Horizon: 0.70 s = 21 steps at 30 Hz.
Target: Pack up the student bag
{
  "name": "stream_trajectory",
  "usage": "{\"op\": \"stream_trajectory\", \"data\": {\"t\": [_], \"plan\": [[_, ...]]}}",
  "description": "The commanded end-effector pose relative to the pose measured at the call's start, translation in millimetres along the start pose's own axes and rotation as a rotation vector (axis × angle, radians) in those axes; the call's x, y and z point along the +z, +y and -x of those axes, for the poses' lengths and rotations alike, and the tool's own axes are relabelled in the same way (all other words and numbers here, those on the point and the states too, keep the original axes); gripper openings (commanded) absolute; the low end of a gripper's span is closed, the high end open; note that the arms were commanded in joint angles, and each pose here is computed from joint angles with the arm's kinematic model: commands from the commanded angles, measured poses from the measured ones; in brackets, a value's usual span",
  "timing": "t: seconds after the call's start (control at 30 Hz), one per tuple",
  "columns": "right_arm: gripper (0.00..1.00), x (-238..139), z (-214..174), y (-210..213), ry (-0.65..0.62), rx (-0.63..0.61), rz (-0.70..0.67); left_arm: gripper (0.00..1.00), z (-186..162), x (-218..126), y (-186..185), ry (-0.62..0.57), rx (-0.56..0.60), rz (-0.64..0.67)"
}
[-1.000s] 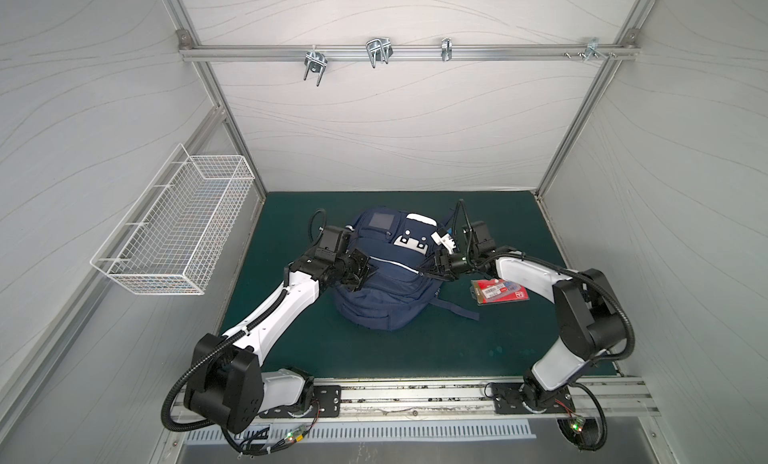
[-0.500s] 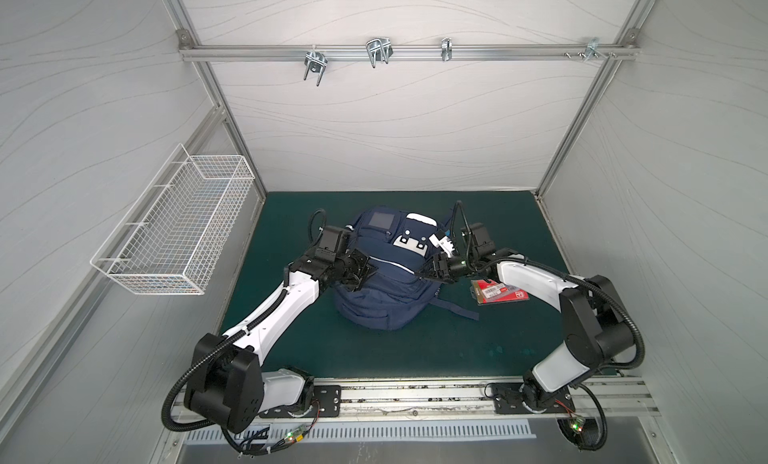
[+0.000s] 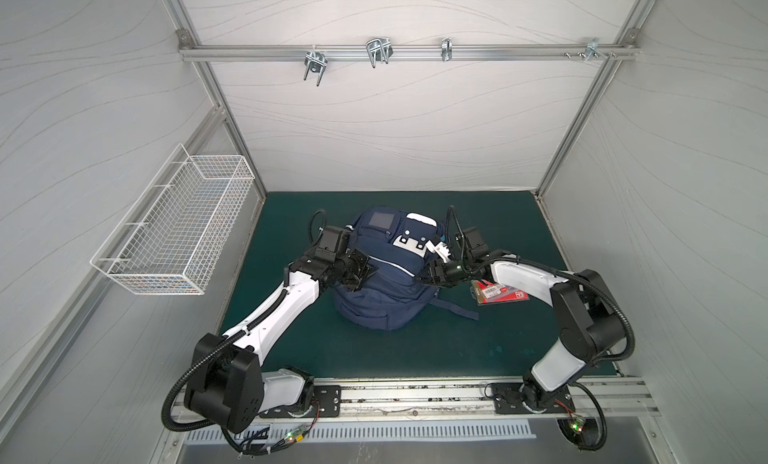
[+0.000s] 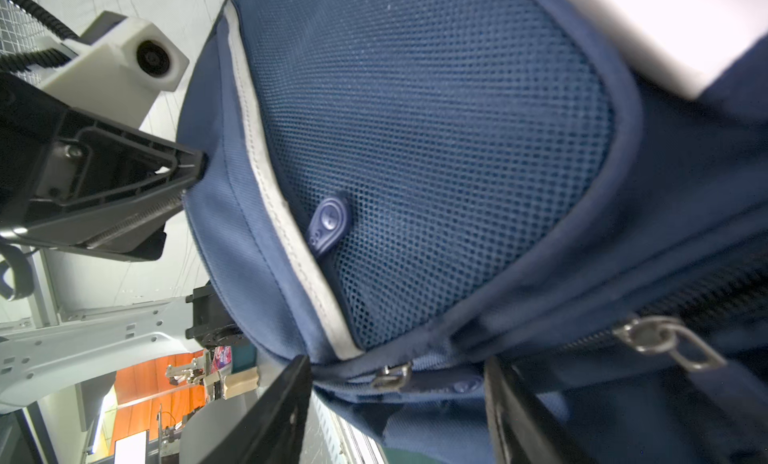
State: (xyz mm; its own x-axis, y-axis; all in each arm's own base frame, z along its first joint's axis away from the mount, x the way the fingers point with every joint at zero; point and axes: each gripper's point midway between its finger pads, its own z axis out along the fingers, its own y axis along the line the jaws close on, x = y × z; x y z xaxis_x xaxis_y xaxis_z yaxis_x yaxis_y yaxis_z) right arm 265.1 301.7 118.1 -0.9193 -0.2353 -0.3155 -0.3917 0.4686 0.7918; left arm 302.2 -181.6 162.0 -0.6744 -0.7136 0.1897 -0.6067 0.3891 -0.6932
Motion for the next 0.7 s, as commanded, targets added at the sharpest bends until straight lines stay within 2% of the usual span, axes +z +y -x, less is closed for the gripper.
{"op": "stream_trajectory", "data": {"t": [0.0,0.27,0.5,0.6,0.67], "plan": [[0.62,0,-5,15,0.011,-0.056,0.024,0.00,2,-9,-37,-0.013,0.053,-0.129],[0.49,7,-18,24,0.041,-0.094,0.000,0.00,3,-8,-37,-0.013,0.052,-0.127],[0.50,7,-28,23,0.030,-0.122,-0.085,0.00,3,-6,-34,-0.011,0.048,-0.121],[0.44,6,-30,22,0.026,-0.126,-0.103,0.00,4,-6,-34,-0.012,0.049,-0.120],[0.34,5,-30,19,0.018,-0.120,-0.118,0.00,4,-6,-34,-0.012,0.048,-0.119]]}}
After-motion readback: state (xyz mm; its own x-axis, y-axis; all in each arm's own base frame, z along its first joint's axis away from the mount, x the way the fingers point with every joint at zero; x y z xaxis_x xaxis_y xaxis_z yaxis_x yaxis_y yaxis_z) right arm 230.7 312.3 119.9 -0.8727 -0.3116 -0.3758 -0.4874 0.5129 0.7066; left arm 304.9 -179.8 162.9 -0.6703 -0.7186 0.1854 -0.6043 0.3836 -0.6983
